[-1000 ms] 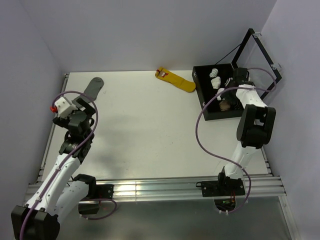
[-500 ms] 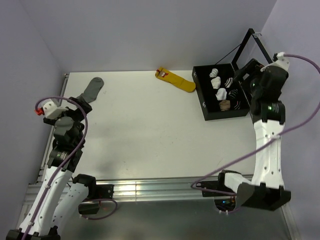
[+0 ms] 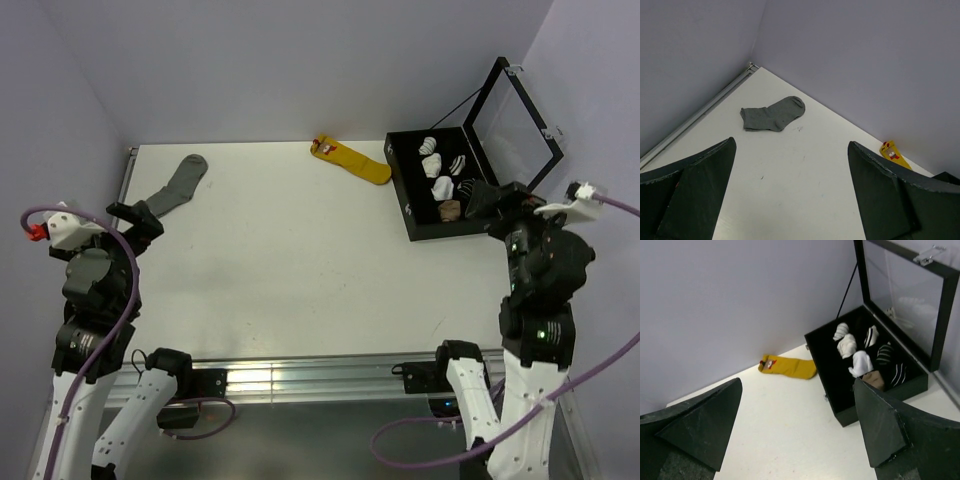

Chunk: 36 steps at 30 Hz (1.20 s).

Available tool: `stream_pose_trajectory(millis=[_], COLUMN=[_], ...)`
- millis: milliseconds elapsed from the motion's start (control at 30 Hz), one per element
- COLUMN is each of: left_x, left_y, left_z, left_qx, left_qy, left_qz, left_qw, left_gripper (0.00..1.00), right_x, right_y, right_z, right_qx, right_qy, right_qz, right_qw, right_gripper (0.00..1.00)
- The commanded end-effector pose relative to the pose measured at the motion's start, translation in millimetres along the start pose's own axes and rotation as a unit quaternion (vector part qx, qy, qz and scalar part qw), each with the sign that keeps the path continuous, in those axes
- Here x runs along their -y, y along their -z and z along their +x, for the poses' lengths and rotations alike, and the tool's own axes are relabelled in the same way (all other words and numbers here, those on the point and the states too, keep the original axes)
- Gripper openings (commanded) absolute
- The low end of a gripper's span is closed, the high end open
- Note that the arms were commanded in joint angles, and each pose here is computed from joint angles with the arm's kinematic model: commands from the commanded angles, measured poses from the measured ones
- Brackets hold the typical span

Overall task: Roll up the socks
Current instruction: Reset both arms

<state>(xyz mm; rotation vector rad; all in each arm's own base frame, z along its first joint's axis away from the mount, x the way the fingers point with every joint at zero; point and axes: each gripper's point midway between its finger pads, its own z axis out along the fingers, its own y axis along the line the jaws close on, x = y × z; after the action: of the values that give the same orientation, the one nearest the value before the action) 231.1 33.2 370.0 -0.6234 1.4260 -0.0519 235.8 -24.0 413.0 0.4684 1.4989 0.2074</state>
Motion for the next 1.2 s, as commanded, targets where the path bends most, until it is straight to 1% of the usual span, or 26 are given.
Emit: stream_pose_trajectory(millis=[0,33,133,167,233,400,633,867,1167], left_x=[-20,-23,-32,-34,-38,-44,-53,-67,-62], left_y=[19,22,31,34,37,44,50,55,51], left_z=[-5,-7,-10,-12,-10,-6,8,11,19], left_qx=[-0.013,-0.009,-0.005,-0.002,-0.005,-0.002,-0.013,-0.003,-0.016], left_qy=[-0.038,-0.038,-0.037,-0.032,-0.031,-0.018,-0.003,0.006,0.013], left_qz=[-0.020,-0.021,-0.029,-0.029,-0.034,-0.033,-0.034,-0.058,-0.053], left_qw=[0.999,0.999,0.999,0.999,0.999,0.999,0.999,0.998,0.998], left_gripper=[0.99,0.99,1.00,1.00,0.99,0.99,0.99,0.99,1.00], right_x=[5,-2,9,8,14,12,12,6,-1], right_y=[19,33,46,54,57,73,74,69,67], right_z=[-1,-4,-1,3,9,13,20,19,26], right_qx=[0.031,0.047,0.071,0.076,0.080,0.103,0.101,0.090,0.063], right_qy=[0.030,0.036,0.053,0.055,0.064,0.071,0.069,0.072,0.072], right_qz=[0.004,-0.019,-0.006,-0.019,-0.014,-0.051,-0.059,-0.066,-0.083], right_qw=[0.999,0.998,0.996,0.995,0.995,0.991,0.991,0.991,0.992], right_gripper=[1.00,1.00,1.00,1.00,1.00,1.00,1.00,1.00,1.00])
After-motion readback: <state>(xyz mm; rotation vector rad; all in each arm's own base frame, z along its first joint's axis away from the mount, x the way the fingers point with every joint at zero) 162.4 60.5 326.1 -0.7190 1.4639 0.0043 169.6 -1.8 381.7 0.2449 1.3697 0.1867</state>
